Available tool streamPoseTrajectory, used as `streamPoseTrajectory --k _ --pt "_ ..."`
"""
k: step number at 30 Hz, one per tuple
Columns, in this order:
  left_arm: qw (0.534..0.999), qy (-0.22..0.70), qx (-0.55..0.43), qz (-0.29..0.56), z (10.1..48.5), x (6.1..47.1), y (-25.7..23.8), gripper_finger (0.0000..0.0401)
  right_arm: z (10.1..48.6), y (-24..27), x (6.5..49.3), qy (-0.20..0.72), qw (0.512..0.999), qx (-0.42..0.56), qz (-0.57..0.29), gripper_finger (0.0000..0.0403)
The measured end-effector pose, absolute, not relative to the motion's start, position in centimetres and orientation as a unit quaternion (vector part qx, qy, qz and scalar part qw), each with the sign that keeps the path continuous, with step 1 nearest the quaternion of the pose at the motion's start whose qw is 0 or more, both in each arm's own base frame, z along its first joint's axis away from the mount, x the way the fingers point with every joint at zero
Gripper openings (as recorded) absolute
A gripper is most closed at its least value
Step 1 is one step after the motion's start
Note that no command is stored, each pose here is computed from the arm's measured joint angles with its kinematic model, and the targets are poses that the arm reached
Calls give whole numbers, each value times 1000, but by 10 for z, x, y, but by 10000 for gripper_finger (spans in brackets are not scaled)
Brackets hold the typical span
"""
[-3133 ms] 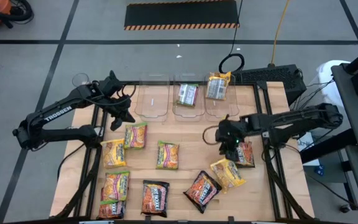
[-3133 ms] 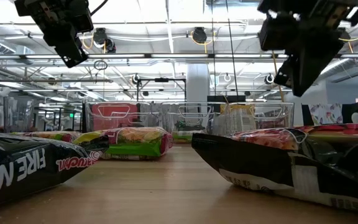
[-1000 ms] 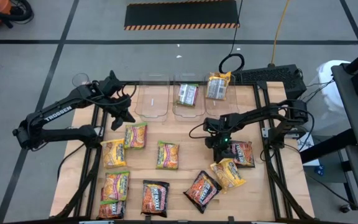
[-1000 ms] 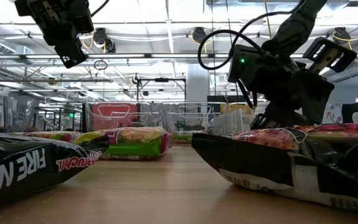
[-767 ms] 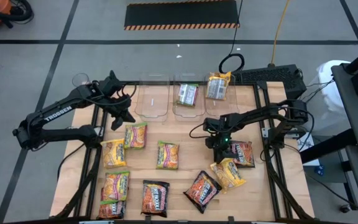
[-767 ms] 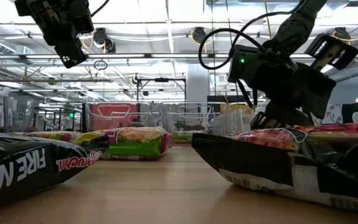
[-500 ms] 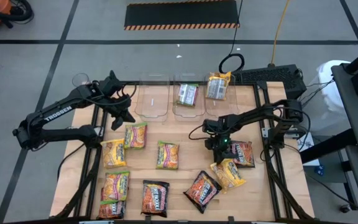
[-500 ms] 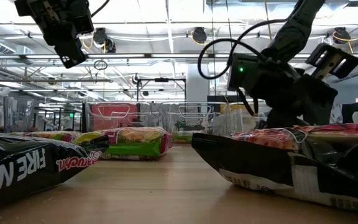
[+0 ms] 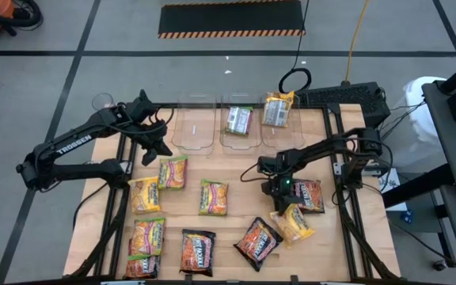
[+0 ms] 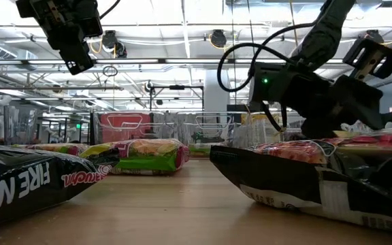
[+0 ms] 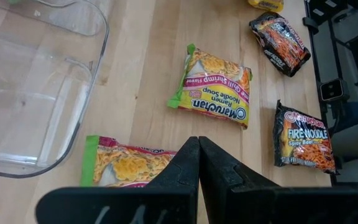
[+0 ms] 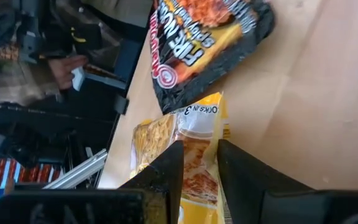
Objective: Sort Maruchan noodles
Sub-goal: Put the yellow noodle pack into the right transparent bin
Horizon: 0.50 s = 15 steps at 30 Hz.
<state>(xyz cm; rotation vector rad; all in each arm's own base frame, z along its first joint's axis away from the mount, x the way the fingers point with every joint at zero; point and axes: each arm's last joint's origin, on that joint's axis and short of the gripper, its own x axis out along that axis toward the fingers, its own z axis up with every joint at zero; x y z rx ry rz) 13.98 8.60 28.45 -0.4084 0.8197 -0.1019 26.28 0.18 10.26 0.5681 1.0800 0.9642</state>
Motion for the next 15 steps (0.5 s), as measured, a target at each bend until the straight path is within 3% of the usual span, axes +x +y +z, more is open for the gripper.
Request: streamPoseTrajectory --k 15 --pt "894 396 -205 -46 285 140 86 8 100 16 266 517 734 172 405 93"
